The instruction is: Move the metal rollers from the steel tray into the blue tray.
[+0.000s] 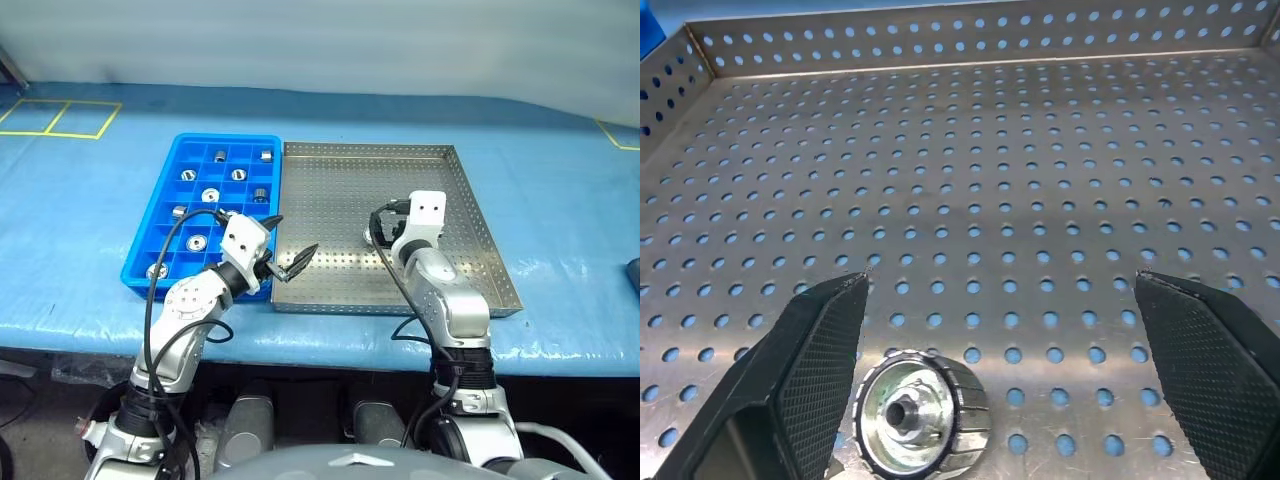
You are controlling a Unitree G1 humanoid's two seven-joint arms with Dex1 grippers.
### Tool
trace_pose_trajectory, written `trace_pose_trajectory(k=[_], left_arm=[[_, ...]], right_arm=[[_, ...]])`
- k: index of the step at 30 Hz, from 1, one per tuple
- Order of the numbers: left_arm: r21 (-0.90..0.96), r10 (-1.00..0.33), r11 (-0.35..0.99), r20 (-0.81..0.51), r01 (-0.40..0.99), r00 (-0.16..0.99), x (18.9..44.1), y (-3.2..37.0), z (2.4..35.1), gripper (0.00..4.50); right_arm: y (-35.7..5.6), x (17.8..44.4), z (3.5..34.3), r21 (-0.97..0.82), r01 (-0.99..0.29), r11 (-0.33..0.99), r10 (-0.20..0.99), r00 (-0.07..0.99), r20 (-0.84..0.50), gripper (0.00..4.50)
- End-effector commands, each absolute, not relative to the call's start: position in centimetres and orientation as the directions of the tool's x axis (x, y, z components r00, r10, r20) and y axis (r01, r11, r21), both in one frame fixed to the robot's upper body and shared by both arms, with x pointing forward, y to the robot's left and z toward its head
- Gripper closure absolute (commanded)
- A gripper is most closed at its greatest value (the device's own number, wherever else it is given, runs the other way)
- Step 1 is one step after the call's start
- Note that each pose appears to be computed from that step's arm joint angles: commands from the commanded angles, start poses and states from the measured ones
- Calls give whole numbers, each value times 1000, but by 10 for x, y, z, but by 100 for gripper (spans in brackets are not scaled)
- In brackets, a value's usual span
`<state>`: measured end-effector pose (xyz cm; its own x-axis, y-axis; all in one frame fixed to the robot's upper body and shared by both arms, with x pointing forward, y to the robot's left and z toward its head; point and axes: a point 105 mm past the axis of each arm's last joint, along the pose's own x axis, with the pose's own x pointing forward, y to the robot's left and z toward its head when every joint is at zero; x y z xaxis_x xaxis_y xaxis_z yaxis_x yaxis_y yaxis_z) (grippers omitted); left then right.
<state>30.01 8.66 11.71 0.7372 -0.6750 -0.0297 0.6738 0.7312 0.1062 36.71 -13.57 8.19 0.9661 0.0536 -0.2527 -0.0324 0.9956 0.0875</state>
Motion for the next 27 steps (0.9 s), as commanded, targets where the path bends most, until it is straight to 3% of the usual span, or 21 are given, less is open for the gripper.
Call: trace_pose_trajectory(k=[1,5,6,8,14,19,23,27], left_arm=[[128,-675,733,25,667,737,296,85,132,0],[127,-675,734,22,667,738,296,85,131,0],[127,-674,734,21,667,738,297,85,131,0],[126,-674,734,19,667,738,297,85,130,0],[124,-675,734,18,668,738,297,85,130,0],[124,-641,765,53,632,765,300,91,135,0],[119,-489,872,152,475,859,311,115,155,0],[123,-427,904,178,410,887,305,132,163,0]], right_arm=[[-126,370,86,95,-64,993,84,971,-226,4],[-120,367,72,90,-95,991,115,960,-255,4],[-119,367,70,92,-97,991,117,959,-257,21],[-117,365,69,85,-110,990,129,958,-256,61],[-117,364,74,81,-109,991,126,961,-245,255],[-113,366,94,48,-144,988,151,969,-197,263],[-97,375,125,-2,-218,976,216,967,-134,263],[-74,384,151,-35,-298,954,295,953,-74,263]])
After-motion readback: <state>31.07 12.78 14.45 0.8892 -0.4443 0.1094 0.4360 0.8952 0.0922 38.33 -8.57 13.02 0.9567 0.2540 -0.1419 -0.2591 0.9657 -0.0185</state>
